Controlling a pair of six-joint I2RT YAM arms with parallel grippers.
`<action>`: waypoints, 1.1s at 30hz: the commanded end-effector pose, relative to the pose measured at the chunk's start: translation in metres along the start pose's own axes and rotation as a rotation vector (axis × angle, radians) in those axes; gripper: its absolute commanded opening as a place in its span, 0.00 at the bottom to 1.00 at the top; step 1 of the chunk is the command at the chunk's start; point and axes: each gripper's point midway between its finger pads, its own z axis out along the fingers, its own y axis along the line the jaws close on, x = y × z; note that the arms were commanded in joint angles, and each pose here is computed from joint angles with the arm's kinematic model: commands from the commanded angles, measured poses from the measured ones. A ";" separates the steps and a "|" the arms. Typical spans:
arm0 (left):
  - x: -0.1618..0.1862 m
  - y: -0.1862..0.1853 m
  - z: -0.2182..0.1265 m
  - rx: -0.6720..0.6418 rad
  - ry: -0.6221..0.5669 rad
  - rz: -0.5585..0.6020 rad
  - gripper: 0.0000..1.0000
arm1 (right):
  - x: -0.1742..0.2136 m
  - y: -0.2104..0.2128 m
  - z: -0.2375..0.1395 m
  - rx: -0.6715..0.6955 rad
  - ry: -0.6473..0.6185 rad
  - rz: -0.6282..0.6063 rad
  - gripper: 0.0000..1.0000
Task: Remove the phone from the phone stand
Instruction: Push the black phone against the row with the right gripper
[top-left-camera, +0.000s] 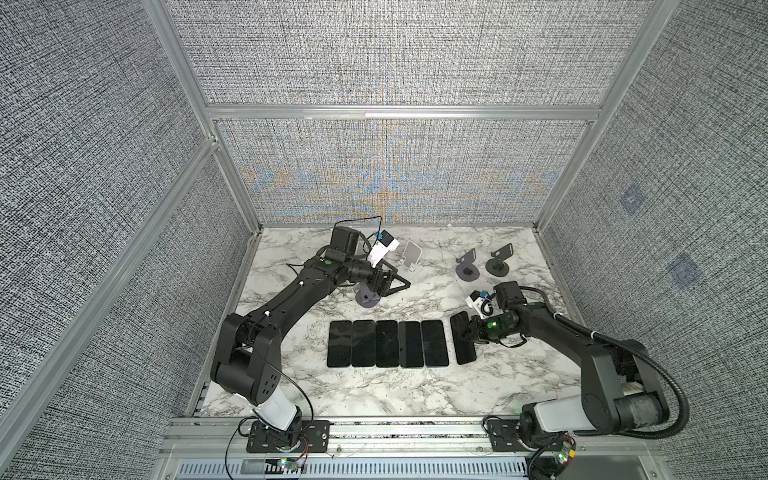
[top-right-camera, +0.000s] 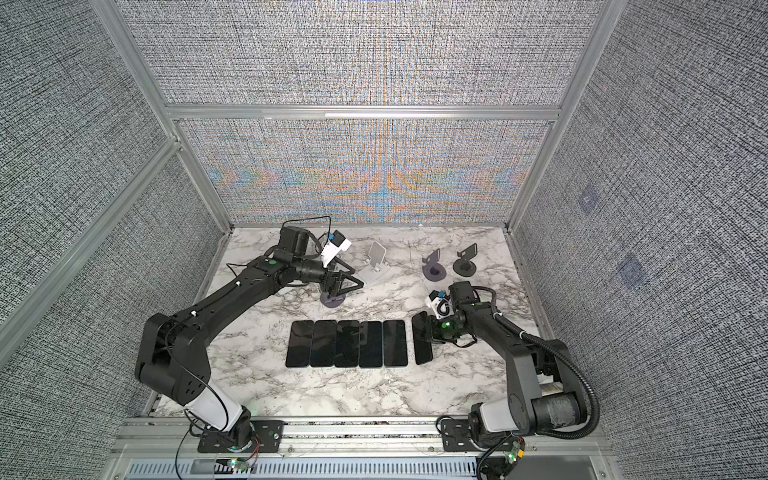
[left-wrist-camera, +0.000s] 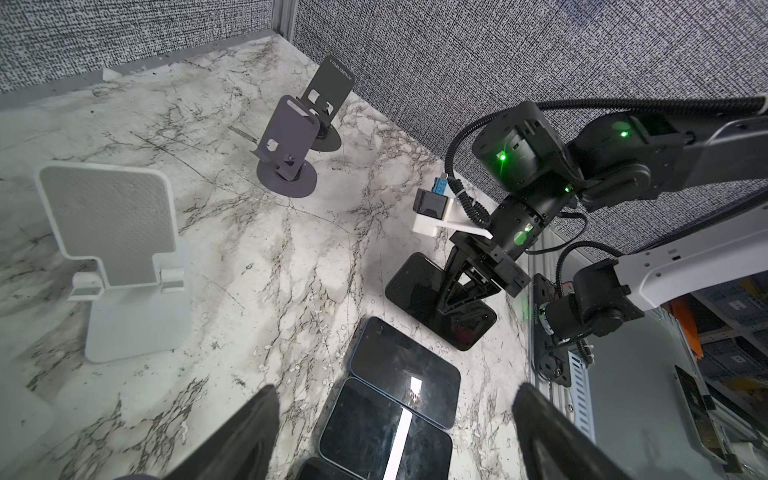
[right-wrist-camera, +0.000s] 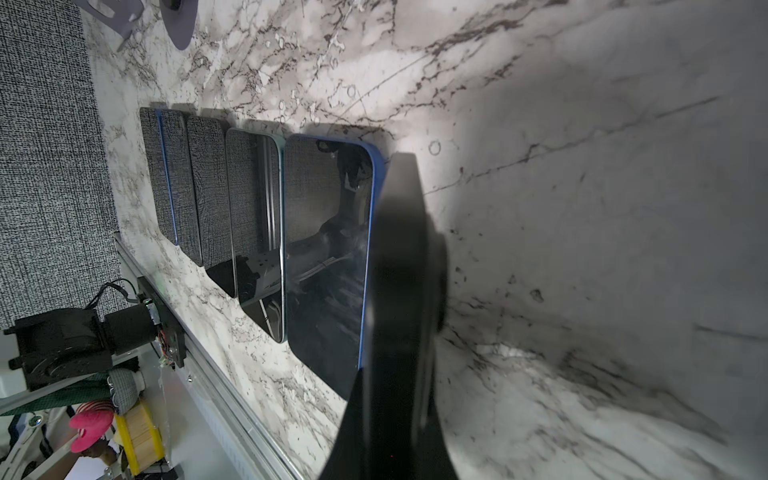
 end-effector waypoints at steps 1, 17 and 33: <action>0.000 0.001 0.001 -0.002 0.004 0.006 0.88 | -0.003 0.006 0.002 -0.041 -0.007 0.008 0.00; 0.003 0.002 0.004 -0.004 0.028 -0.003 0.87 | -0.001 -0.001 0.019 -0.072 0.033 0.082 0.00; 0.003 0.002 0.004 -0.009 0.033 -0.005 0.87 | -0.006 -0.007 0.026 -0.059 0.035 0.079 0.00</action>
